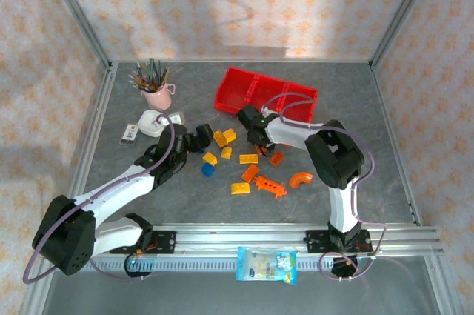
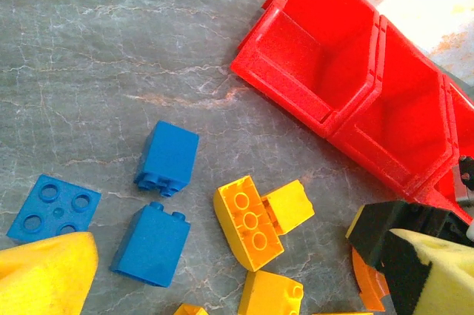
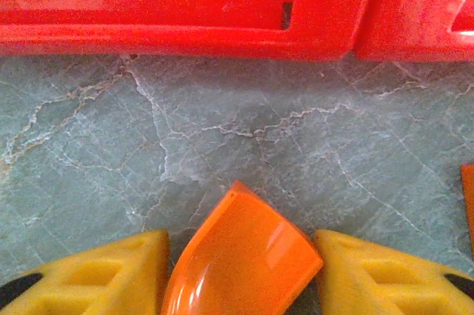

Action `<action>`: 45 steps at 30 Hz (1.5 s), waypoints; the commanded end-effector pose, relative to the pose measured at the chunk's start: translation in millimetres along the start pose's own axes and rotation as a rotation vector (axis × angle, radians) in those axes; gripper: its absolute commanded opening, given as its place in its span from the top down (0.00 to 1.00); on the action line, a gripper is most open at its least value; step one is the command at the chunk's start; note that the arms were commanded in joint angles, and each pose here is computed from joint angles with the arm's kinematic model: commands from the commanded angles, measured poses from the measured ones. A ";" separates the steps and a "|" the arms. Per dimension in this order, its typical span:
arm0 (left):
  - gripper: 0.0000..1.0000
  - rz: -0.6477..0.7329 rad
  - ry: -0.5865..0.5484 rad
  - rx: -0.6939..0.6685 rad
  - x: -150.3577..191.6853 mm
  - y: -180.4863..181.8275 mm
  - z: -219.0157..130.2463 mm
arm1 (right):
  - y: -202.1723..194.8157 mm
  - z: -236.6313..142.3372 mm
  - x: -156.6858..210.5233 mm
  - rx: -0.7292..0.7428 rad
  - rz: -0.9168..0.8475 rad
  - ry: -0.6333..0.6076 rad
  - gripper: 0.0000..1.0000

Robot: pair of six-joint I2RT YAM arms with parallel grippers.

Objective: Sort the legos into containers by color
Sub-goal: Pick up the lego from the center of the table, then place the lego in the container.

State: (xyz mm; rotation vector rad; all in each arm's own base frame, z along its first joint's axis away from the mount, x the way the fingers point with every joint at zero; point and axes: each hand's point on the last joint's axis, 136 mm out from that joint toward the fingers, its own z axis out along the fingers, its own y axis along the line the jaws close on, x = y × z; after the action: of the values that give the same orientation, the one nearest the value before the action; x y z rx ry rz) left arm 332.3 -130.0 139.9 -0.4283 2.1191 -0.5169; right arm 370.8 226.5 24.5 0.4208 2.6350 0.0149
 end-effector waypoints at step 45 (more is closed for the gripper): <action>0.01 -0.038 -0.103 -0.046 -90.2 0.2 3.9 | 161.7 -32.5 -195.5 -0.331 -0.100 -0.404 0.56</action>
State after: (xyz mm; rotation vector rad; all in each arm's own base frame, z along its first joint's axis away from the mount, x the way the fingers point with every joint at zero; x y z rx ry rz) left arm 375.1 -86.1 181.0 -0.5420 2.0704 -0.4438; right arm 552.7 328.9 137.1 0.1505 2.2660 0.3133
